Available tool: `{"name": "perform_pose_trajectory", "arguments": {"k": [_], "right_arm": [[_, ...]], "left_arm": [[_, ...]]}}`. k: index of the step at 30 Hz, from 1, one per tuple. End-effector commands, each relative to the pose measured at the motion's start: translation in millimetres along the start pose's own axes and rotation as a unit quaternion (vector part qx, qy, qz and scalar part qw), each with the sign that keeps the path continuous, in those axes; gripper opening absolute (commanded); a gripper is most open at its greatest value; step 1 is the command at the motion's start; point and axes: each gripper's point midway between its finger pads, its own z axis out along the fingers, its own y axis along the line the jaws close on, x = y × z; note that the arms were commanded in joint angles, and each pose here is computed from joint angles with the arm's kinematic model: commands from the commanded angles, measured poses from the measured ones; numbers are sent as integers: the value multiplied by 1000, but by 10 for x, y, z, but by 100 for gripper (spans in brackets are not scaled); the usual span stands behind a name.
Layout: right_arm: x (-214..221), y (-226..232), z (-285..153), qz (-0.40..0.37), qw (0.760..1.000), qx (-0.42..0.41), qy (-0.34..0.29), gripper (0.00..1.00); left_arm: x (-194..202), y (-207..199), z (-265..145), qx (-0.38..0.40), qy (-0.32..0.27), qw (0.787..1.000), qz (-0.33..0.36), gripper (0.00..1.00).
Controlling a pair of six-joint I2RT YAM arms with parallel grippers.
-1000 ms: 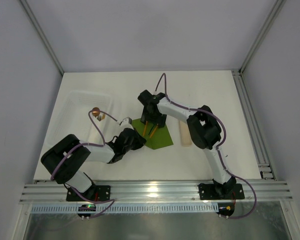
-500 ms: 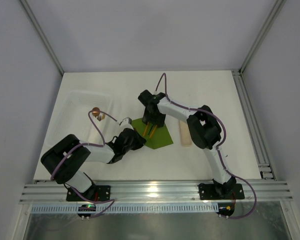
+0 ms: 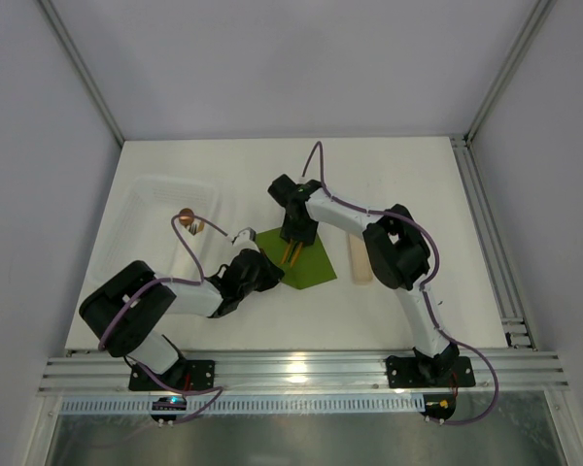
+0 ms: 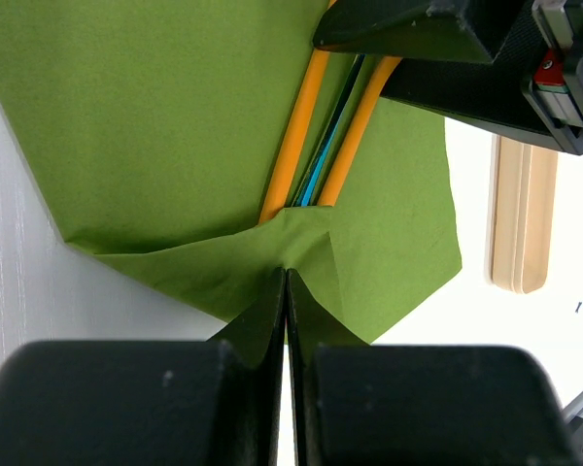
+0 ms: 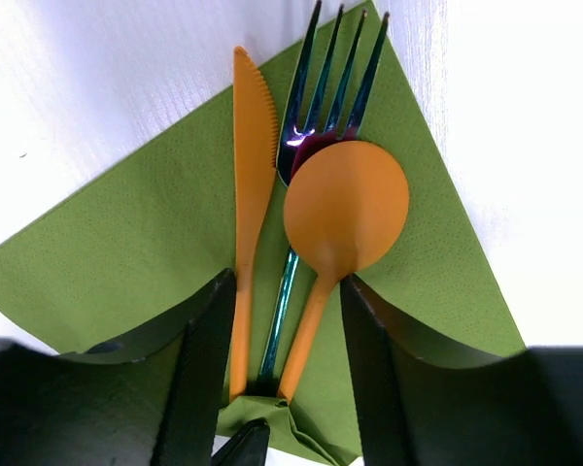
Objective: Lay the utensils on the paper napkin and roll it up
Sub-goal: Adjust the utensils on the napkin.
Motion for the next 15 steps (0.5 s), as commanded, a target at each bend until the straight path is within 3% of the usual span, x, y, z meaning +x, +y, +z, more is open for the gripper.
{"name": "perform_pose_trajectory", "arguments": {"k": [1,8,15], "right_arm": [[-88,-4,-61,4,1000,3,-17,50],[-117,9,-82,5,1000,3,-21,48],[-102,18,-56,4,1000,3,-17,34]], "left_arm": [[16,61,-27,-6,-1,1000,13,0],[3,33,-25,-4,-2,1000,15,0],[8,51,-23,-6,-1,1000,16,0]]}}
